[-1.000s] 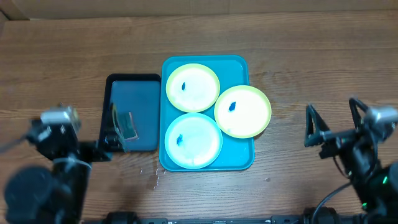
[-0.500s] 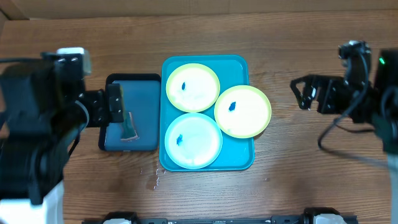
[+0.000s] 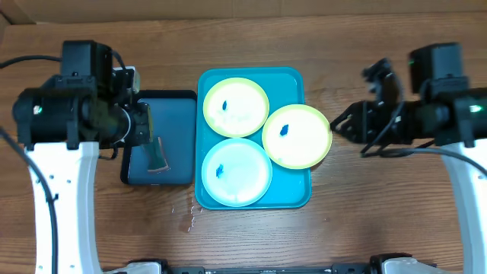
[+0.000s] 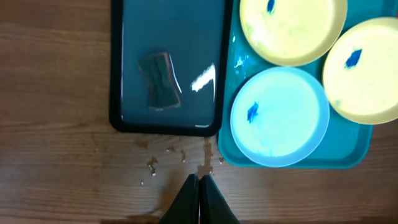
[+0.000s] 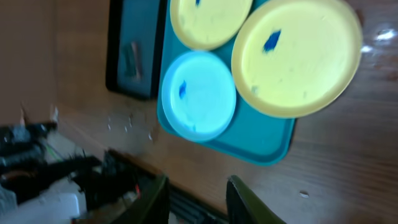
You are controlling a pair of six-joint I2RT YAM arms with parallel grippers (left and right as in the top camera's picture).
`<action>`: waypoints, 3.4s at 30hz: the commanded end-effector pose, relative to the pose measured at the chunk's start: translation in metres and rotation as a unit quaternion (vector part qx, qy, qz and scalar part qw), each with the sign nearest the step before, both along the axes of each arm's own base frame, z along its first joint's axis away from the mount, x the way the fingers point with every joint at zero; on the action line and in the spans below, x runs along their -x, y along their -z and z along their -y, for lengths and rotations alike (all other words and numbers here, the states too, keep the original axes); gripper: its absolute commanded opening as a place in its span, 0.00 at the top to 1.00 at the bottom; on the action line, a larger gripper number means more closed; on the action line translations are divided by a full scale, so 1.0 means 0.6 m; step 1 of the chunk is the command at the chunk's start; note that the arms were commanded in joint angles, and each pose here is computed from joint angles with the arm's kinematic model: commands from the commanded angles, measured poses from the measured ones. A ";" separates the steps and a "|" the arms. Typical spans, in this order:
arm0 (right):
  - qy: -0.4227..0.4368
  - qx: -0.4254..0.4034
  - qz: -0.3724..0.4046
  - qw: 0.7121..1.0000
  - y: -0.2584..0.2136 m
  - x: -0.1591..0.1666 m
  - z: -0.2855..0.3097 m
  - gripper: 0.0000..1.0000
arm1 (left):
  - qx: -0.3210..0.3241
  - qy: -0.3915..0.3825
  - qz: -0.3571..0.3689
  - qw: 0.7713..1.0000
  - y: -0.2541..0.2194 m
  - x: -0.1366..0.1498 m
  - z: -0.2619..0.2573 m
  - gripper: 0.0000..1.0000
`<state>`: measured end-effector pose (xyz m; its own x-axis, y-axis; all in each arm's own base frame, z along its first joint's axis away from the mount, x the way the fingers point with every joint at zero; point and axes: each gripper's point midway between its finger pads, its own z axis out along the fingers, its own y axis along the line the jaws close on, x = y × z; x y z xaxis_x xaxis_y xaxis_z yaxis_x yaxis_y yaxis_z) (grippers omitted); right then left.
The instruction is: Clean dirty plates on tray and stack at the side
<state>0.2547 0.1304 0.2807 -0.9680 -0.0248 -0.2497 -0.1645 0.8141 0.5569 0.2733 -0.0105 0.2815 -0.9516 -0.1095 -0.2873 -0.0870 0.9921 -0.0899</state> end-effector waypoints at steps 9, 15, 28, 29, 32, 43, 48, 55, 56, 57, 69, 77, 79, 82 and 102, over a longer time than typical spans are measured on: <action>-0.017 0.043 -0.125 0.991 0.185 0.066 -0.088 0.59 | 0.013 -0.010 -0.039 0.999 0.037 0.012 0.008 0.52; 0.027 0.101 -0.094 0.990 0.277 0.056 -0.112 0.62 | 0.013 -0.010 -0.034 0.999 0.038 0.005 0.008 0.30; 0.024 0.143 -0.032 0.989 0.373 0.025 -0.166 0.61 | 0.015 -0.017 -0.032 0.999 0.037 0.003 0.008 0.32; 0.024 0.145 -0.033 0.989 0.379 0.023 -0.167 0.61 | 0.015 -0.017 -0.032 0.999 0.037 0.003 0.008 0.32; 0.028 0.151 -0.028 0.988 0.390 0.014 -0.167 0.61 | 0.015 -0.018 -0.032 0.999 0.038 0.003 0.008 0.35; 0.031 0.153 -0.027 0.987 0.419 0.000 -0.176 0.70 | 0.015 -0.019 -0.044 0.999 0.049 0.007 0.008 0.37; 0.032 0.153 -0.027 0.987 0.421 -0.001 -0.177 0.72 | 0.015 -0.020 -0.053 0.998 0.058 0.010 0.008 0.40; 0.071 0.168 -0.021 0.983 0.423 -0.014 -0.164 0.74 | 0.015 -0.020 -0.064 0.998 0.070 0.015 0.008 0.42; 0.072 0.168 -0.021 0.983 0.423 -0.014 -0.164 0.75 | 0.015 -0.020 -0.064 0.998 0.070 0.015 0.008 0.43; 0.072 0.168 -0.021 0.983 0.423 -0.014 -0.165 0.76 | 0.015 -0.020 -0.064 0.998 0.070 0.015 0.008 0.43; 0.084 0.157 -0.048 0.983 0.443 -0.010 -0.174 0.83 | 0.015 -0.020 -0.061 0.998 0.069 0.012 0.008 0.45; 0.088 0.155 -0.051 0.983 0.443 -0.009 -0.175 0.92 | 0.014 -0.020 -0.056 0.998 0.069 0.008 0.008 0.49; 0.094 0.154 -0.054 0.982 0.443 -0.009 -0.175 0.93 | 0.011 -0.022 -0.056 0.998 0.069 0.008 0.006 0.52; 0.093 0.154 -0.054 0.982 0.443 -0.009 -0.175 0.93 | 0.012 -0.026 -0.056 0.998 0.069 0.008 0.006 0.52; 0.093 0.154 -0.054 0.982 0.443 -0.009 -0.175 0.96 | -0.054 -0.134 -0.071 0.987 0.140 0.000 -0.045 0.55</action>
<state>0.2619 0.2356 0.0175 -0.9828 0.0957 -0.1577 0.0468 0.9563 0.2886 0.2778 0.0100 0.2166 -0.9356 -0.2905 -0.2009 -0.2965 0.9550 -0.0004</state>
